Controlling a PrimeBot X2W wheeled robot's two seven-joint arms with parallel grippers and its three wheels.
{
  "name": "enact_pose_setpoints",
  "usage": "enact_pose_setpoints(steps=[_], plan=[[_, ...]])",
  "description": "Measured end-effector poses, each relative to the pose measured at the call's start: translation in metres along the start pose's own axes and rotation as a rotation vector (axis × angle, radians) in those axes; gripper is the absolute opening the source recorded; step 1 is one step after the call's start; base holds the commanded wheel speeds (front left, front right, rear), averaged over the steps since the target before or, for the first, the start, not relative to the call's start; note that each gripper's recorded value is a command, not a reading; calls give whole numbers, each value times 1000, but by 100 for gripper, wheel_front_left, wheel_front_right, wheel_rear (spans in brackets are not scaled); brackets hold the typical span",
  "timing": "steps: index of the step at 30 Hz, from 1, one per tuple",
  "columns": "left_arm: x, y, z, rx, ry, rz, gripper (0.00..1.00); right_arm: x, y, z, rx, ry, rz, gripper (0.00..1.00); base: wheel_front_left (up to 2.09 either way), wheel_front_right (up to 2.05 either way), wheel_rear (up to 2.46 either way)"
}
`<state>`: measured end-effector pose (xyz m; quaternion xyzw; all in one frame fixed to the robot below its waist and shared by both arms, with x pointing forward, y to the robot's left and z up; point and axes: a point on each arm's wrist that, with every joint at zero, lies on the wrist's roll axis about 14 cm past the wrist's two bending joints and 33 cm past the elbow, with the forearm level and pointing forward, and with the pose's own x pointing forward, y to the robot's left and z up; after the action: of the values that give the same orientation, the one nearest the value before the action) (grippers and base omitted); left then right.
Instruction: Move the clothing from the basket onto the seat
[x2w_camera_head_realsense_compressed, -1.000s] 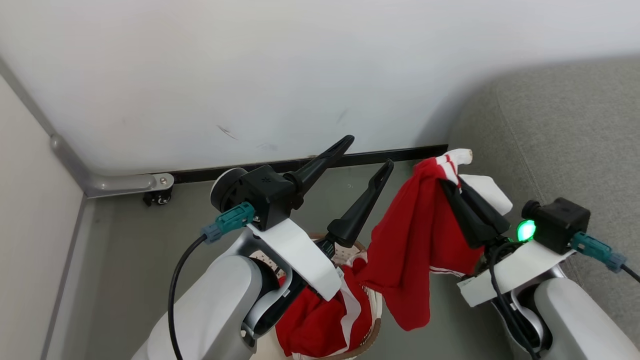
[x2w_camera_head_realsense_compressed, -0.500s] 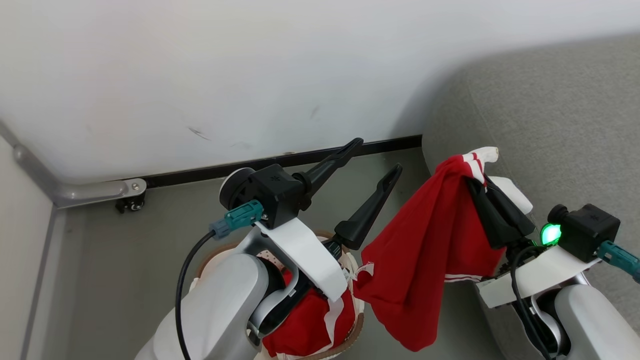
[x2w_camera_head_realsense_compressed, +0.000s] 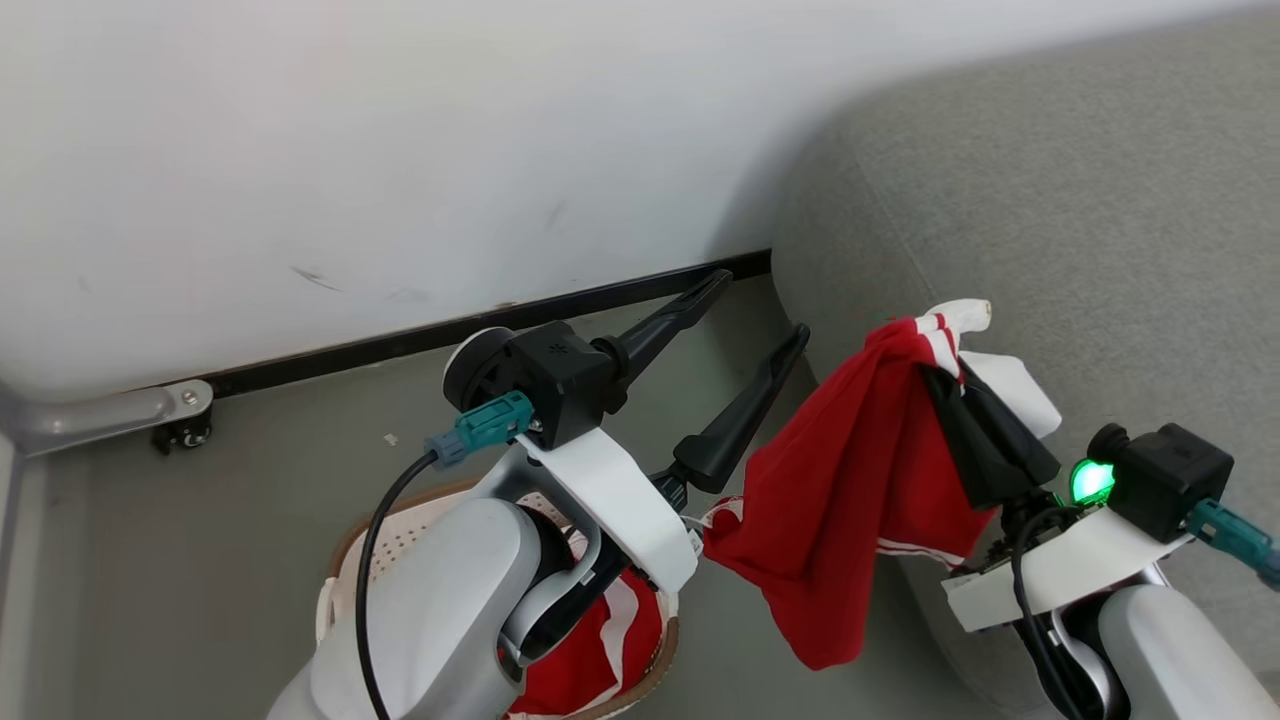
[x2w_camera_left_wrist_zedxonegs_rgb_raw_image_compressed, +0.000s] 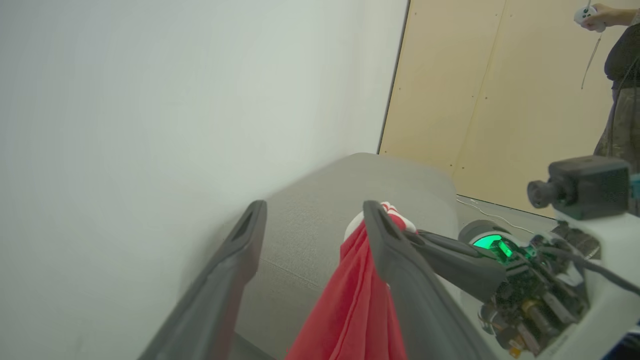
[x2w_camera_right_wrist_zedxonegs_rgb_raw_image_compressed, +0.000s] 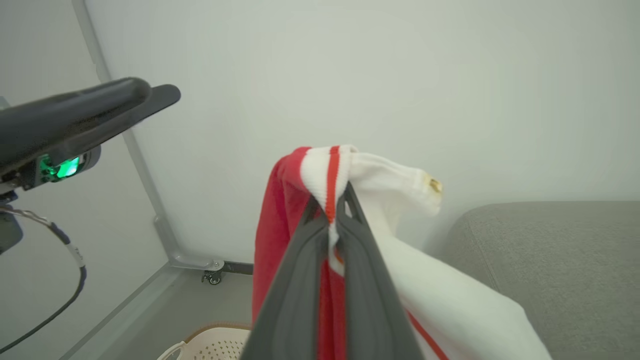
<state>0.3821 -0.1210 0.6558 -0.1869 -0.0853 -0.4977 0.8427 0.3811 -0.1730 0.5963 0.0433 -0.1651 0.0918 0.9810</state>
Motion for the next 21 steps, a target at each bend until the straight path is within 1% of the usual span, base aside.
enact_pose_setpoints(steps=[8,17,21], plan=[[11,-7,-12,-29,17,-39,100,-12,-6,-3,-1,22,-34,0,0,0,0],[19,-6,-22,-36,32,-52,100,-19,-7,-8,1,43,-53,0,0,0,0],[22,-6,-26,-46,40,-56,100,-19,-14,-10,-12,55,-70,0,0,0,0]])
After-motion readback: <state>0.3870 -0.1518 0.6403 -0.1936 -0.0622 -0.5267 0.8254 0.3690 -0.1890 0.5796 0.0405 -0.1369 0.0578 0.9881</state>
